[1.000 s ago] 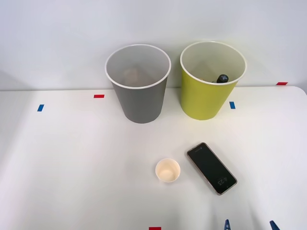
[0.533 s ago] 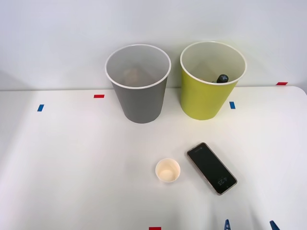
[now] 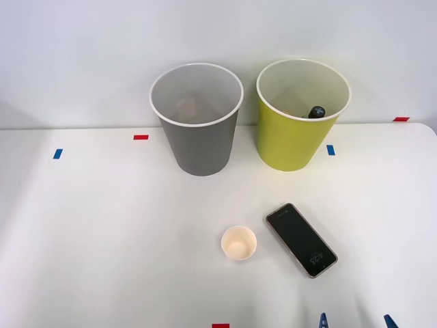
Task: Put cans in the gray bin, plastic bottles in the light green bin
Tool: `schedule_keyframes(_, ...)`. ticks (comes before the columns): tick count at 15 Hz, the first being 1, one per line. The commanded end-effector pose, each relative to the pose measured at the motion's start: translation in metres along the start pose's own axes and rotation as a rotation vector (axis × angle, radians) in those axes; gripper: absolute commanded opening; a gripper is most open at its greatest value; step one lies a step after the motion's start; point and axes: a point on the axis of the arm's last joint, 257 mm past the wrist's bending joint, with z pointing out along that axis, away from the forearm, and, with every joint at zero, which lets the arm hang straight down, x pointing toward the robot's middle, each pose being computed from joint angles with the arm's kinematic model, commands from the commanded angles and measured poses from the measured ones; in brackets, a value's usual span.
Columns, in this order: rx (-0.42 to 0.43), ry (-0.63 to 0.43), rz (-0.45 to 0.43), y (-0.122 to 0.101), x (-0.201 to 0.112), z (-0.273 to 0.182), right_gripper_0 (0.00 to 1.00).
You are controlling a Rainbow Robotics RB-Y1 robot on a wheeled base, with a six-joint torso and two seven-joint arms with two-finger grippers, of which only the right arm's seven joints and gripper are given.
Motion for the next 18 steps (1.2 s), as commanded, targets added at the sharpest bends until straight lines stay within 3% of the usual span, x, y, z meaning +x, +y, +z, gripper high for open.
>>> schedule_keyframes(1, 0.000, 0.000, 0.000, 0.0000, 0.0000, 0.0000, 1.00)
schedule_keyframes(18, 0.000, 0.000, 0.000, 0.0000, 0.0000, 0.0000, 1.00)
